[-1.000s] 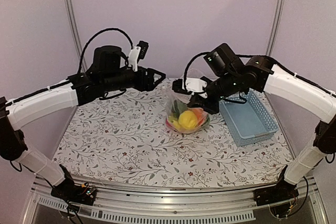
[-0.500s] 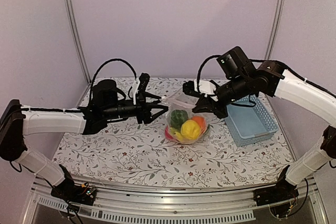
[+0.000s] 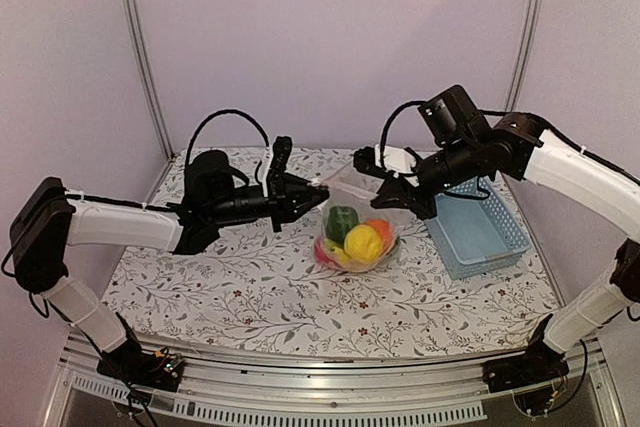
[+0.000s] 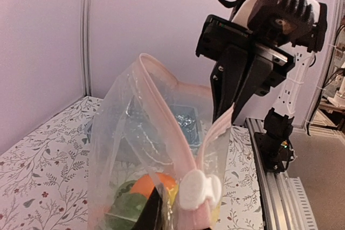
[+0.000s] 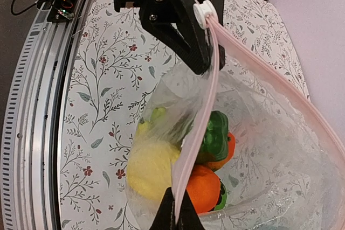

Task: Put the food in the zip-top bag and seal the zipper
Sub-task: Pass from the right arm to the left, then pass from the left arm to the right

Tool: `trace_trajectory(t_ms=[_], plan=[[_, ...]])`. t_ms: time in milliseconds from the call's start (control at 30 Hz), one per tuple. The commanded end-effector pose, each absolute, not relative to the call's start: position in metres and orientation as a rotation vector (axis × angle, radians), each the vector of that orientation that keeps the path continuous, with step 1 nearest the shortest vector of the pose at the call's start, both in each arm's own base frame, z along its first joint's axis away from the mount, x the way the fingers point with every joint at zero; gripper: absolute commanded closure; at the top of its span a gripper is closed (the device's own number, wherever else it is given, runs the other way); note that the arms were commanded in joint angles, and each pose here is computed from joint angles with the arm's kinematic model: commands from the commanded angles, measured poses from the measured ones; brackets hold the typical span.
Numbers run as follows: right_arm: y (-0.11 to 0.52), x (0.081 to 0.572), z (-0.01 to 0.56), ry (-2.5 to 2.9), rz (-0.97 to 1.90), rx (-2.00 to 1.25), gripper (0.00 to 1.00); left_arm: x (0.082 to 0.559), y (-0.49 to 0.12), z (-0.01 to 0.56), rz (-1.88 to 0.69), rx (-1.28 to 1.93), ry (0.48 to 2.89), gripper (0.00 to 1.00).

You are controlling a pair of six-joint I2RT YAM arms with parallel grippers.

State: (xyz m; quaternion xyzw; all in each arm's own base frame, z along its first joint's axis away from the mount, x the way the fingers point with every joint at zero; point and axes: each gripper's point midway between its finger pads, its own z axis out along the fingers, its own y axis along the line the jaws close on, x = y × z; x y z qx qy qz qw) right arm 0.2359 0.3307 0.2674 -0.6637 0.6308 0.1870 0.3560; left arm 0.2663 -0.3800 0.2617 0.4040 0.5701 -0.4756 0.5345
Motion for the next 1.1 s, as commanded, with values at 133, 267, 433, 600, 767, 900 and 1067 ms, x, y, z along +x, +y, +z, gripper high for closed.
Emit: trace_trajectory(t_ms=[133,267,433,600,767,900,1067], plan=[[0.333,0.250,0.279,1.639,0.484,-1.669,0.93,0.280,-0.373,0.287,-1.057,0.913,1.306,1.00],[0.340,0.250,0.290,1.637,0.529,-1.670,0.81,0.281,-0.378,0.289,-1.057,0.937,1.344,1.00],[0.353,0.257,0.296,1.652,0.569,-1.680,0.76,0.278,-0.385,0.295,-1.036,0.980,1.371,1.00],[0.365,0.257,0.298,1.633,0.609,-1.694,0.76,0.274,-0.390,0.302,-1.035,1.008,1.398,0.99],[0.374,0.259,0.304,1.605,0.606,-1.684,0.78,0.267,-0.394,0.308,-1.023,1.035,1.394,0.97],[0.379,0.263,0.306,1.602,0.613,-1.673,0.85,0.264,-0.395,0.313,-1.024,1.039,1.379,0.95],[0.384,0.259,0.316,1.559,0.656,-1.671,1.00,0.263,-0.394,0.314,-1.023,1.035,1.372,0.86]])
